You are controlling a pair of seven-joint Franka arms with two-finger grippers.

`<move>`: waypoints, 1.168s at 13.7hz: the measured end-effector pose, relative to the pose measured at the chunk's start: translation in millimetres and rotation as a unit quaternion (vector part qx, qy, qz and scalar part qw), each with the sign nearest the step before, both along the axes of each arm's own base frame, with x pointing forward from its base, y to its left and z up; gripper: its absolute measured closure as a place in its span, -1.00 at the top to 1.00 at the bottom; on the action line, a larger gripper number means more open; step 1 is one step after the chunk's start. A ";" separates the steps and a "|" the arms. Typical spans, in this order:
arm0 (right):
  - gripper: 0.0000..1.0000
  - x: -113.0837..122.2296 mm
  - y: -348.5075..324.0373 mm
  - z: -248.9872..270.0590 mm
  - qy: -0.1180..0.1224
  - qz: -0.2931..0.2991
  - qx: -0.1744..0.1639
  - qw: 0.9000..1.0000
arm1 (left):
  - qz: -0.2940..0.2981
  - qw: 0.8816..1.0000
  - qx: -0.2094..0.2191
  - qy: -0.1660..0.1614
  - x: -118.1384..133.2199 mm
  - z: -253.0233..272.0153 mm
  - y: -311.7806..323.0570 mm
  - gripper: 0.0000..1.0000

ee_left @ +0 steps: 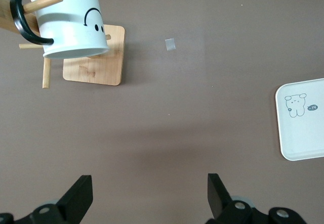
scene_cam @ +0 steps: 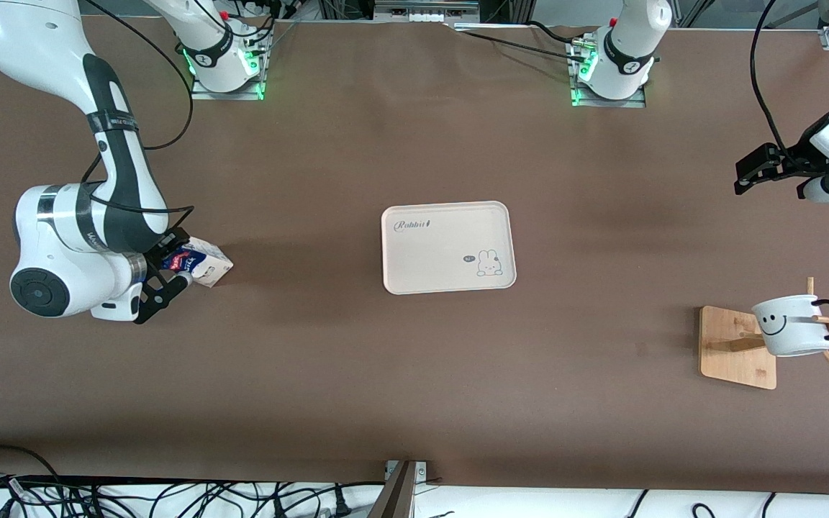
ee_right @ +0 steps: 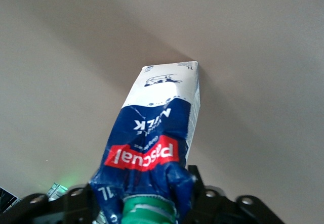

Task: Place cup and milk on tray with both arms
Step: 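Close the right gripper around the milk carton's body, then lift the milk carton with the right gripper and carry it toward the tray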

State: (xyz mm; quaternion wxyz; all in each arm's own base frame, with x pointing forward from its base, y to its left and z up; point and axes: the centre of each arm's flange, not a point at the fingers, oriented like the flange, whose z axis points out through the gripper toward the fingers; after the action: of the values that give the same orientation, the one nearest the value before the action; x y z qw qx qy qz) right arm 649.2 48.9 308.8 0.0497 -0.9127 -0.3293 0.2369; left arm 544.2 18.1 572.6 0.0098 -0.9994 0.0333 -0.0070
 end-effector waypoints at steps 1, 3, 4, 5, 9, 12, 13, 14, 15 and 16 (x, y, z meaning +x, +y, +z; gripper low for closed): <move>0.00 -0.3 1.2 0.2 0.001 -0.001 0.002 1.000 | 0.000 1.000 0.000 0.000 0.0 0.0 0.0 1.00; -0.38 -0.5 2.0 0.2 0.001 -0.002 0.006 1.000 | 0.000 1.000 0.000 0.000 0.0 0.0 0.0 1.00; -0.45 -0.7 2.1 0.3 0.002 -0.003 0.006 1.000 | 0.000 1.000 0.000 0.000 0.0 0.0 0.0 1.00; -0.49 -1.4 1.9 0.3 0.005 -0.004 0.007 1.000 | 0.000 1.000 0.000 0.000 0.0 0.0 0.0 1.00; -0.82 -9.2 0.6 22.2 0.020 -0.018 0.021 0.999 | 0.000 1.000 0.000 0.000 0.0 0.0 0.0 1.00; -0.82 -20.3 -0.1 70.7 0.017 -0.039 0.016 0.999 | 0.000 1.000 0.000 0.000 0.0 0.1 0.0 1.00; -0.82 -24.5 0.7 86.9 0.014 -0.048 0.016 0.999 | 0.000 1.000 0.000 0.000 0.0 0.1 0.0 1.00; -0.82 -28.2 2.4 99.6 0.012 -0.058 0.021 0.998 | 0.000 1.000 0.000 0.000 0.0 0.1 0.0 1.00; -0.82 -30.7 3.9 107.9 0.011 -0.070 0.021 0.997 | 0.000 1.000 0.000 0.000 0.0 0.1 0.1 1.00; -0.82 -32.6 5.6 113.6 0.010 -0.081 0.018 0.997 | 0.000 1.000 0.000 0.000 0.0 0.1 0.0 1.00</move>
State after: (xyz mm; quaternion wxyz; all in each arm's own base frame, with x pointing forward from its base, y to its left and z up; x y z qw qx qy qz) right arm 616.6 54.5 422.5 0.0884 -0.9330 -0.2581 0.2349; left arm 544.2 18.1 572.7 0.0098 -0.9994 0.0332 -0.0070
